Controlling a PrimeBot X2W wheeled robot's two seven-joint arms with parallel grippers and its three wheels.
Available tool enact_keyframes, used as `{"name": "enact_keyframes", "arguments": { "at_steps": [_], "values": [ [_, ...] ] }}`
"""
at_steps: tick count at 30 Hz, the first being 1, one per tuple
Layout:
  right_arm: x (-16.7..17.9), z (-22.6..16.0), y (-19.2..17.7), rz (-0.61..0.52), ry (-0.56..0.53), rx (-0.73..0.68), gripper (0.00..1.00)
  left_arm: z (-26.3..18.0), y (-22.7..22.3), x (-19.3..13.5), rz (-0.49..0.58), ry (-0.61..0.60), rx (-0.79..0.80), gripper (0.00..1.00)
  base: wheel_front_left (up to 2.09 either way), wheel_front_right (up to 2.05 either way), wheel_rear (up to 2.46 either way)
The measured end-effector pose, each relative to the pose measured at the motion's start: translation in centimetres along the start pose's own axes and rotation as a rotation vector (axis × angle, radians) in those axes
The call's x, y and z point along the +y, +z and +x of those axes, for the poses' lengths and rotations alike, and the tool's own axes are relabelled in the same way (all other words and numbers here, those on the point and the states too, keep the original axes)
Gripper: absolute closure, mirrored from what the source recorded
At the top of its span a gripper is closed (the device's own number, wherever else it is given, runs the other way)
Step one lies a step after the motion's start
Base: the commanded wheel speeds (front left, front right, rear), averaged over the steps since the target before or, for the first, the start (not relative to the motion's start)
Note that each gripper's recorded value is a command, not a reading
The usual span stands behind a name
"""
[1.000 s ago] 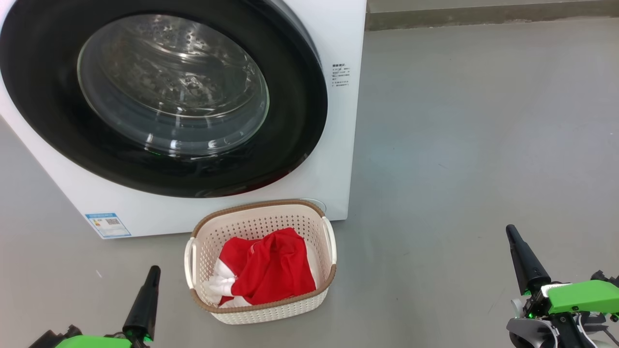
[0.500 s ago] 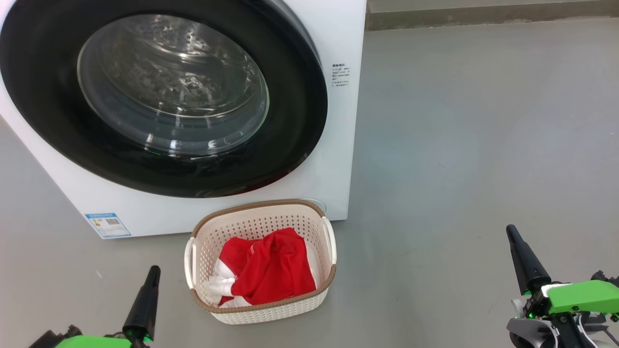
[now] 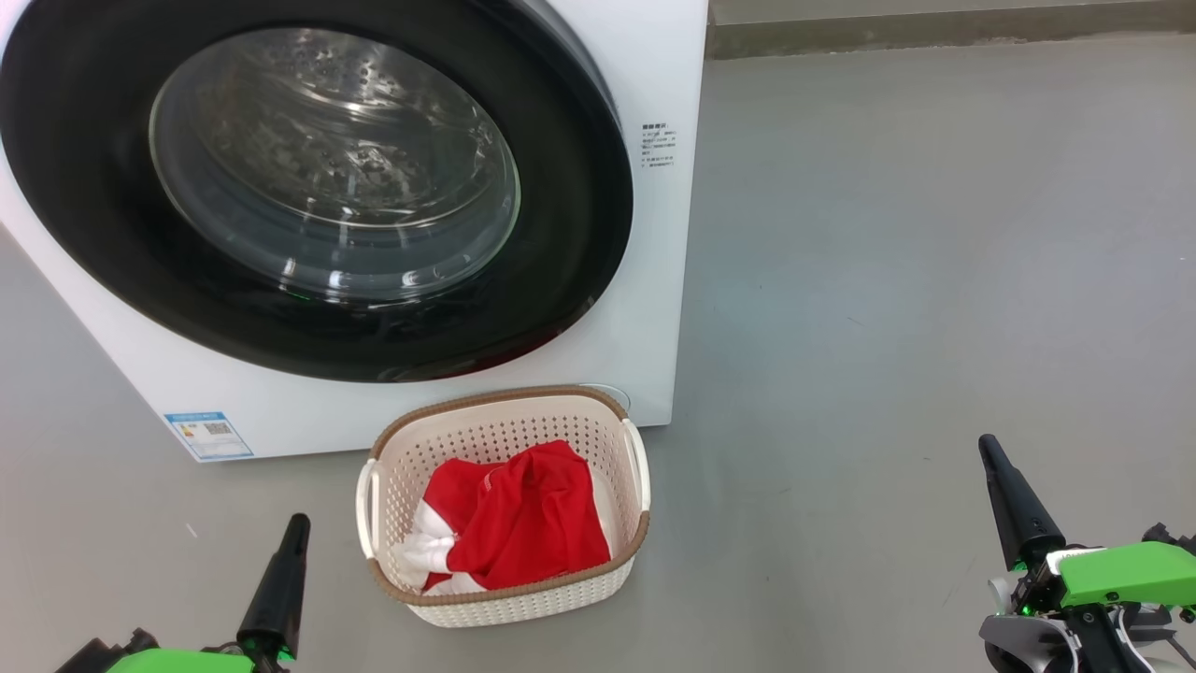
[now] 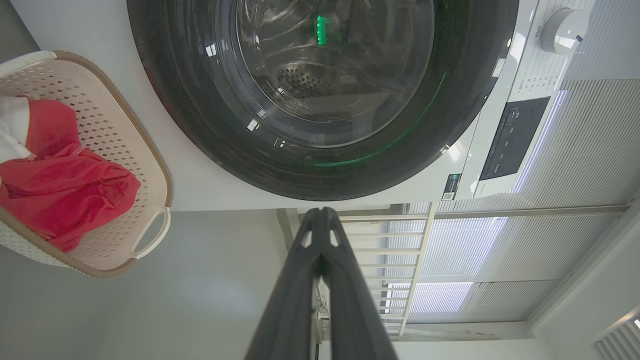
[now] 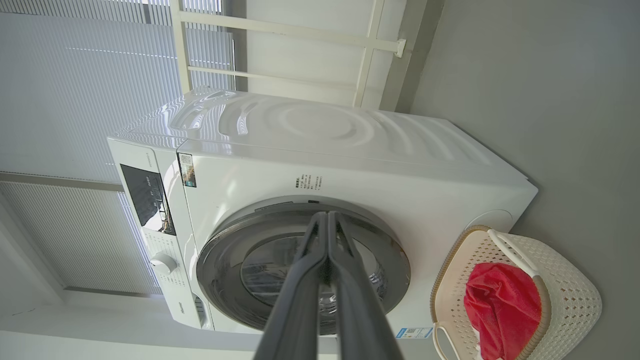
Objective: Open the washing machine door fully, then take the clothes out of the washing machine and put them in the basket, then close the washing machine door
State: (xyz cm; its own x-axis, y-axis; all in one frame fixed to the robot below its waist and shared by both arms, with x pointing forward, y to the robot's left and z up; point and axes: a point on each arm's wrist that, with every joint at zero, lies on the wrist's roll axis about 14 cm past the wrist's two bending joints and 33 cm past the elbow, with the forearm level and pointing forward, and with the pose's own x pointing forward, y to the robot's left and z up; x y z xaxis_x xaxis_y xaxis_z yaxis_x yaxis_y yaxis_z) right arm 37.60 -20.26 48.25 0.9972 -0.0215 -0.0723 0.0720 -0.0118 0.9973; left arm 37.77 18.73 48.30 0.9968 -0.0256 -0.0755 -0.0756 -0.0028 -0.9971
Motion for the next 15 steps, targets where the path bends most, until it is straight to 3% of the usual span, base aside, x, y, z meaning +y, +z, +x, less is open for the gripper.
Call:
{"name": "enact_keyframes", "arguments": {
  "at_steps": [15],
  "values": [
    [-0.01, 0.00, 0.02, 0.000, -0.001, -0.001, 1.00, 0.00, 0.00, 0.00, 0.000, 0.000, 0.000, 1.00, 0.00, 0.00, 0.00]
  ]
}}
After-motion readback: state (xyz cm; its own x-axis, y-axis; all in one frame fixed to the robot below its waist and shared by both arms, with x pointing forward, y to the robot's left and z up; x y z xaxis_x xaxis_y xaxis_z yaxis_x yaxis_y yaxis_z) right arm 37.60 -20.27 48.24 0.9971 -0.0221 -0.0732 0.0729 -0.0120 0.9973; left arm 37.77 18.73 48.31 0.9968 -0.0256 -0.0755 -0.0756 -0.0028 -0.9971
